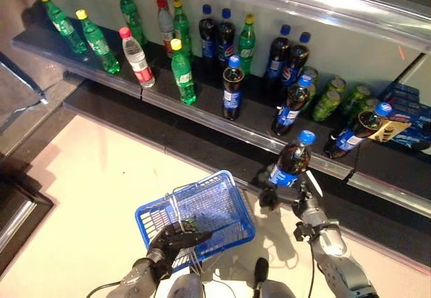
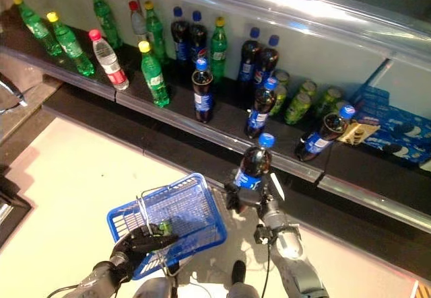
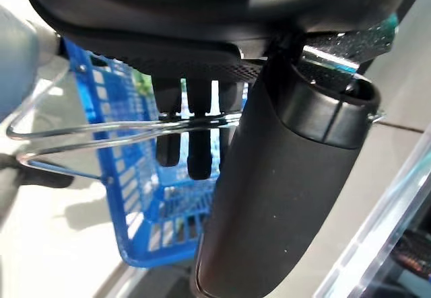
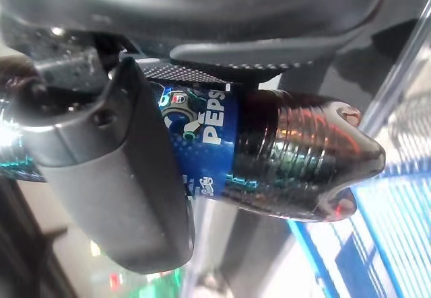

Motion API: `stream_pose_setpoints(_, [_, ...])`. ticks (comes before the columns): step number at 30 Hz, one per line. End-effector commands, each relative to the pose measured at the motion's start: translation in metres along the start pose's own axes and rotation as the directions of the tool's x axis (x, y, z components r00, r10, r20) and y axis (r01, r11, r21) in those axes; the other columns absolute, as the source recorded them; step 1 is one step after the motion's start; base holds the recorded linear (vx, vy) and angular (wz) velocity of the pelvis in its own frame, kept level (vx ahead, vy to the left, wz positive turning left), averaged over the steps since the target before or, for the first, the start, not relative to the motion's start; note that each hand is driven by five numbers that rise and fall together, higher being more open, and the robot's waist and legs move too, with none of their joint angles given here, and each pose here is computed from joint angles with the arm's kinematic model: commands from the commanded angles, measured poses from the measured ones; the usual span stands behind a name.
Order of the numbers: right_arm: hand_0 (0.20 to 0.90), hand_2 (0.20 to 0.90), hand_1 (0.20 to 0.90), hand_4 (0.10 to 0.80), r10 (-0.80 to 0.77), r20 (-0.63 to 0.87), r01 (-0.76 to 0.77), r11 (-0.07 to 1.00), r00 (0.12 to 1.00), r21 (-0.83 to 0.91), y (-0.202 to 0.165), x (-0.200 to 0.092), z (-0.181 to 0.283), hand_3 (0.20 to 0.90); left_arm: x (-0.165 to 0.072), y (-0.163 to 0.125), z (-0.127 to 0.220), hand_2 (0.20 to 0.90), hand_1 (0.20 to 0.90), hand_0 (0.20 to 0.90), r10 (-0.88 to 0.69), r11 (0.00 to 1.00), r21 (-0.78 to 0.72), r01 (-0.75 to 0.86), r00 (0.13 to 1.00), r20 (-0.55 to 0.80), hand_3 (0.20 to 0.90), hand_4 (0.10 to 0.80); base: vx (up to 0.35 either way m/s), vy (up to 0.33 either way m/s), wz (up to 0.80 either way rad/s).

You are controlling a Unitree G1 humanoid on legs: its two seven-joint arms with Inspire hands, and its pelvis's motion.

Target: Pick up the drink and place into the basket.

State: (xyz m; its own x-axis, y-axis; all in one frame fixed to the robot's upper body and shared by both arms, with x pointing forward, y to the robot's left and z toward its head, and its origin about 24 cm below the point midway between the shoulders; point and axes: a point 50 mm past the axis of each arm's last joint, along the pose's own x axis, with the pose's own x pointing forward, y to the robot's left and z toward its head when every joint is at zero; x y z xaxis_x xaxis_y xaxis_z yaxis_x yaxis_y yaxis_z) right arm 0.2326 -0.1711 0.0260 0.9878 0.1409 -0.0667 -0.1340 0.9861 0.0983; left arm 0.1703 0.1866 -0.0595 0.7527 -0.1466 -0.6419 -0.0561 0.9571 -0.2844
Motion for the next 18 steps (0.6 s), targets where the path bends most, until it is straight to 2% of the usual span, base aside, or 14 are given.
stream_pose_setpoints(1, [0.3,0.3,0.3,0.1,0.176,0.406,-0.192,0.981,0.897,-0.001,0.033,0.017,0.08,0.2,-0.008,-0.046,0.066,0.3,0.3,0.3,-0.288,0.957,0.045,0.287,0.915,0.282,0.2,0.1,-0.009,0.032,0.14])
stream_pose_setpoints(4, [0.3,0.3,0.3,0.1,0.225,0.395,-0.255,0.967,0.891,0.027,0.049,0.02,0.074,0.2,-0.01,-0.058,0.07,0.3,0.3,0.3,-0.345,0.938,0.063,0.342,0.893,0.29,0.2,0.1,-0.005,0.045,0.07])
stream_pose_setpoints(16, [0.3,0.3,0.3,0.1,0.175,0.309,-0.211,0.974,0.935,0.087,0.06,0.03,0.039,0.2,-0.023,-0.093,0.086,0.3,0.3,0.3,-0.57,0.809,0.055,0.586,0.757,0.319,0.2,0.1,-0.034,0.043,0.18])
stream_pose_setpoints(18, [0.3,0.3,0.3,0.1,0.175,0.309,-0.211,0.974,0.935,0.087,0.06,0.03,0.039,0.2,-0.023,-0.093,0.086,0.3,0.3,0.3,-0.57,0.809,0.055,0.586,0.757,0.319,0.2,0.1,-0.014,0.022,0.04])
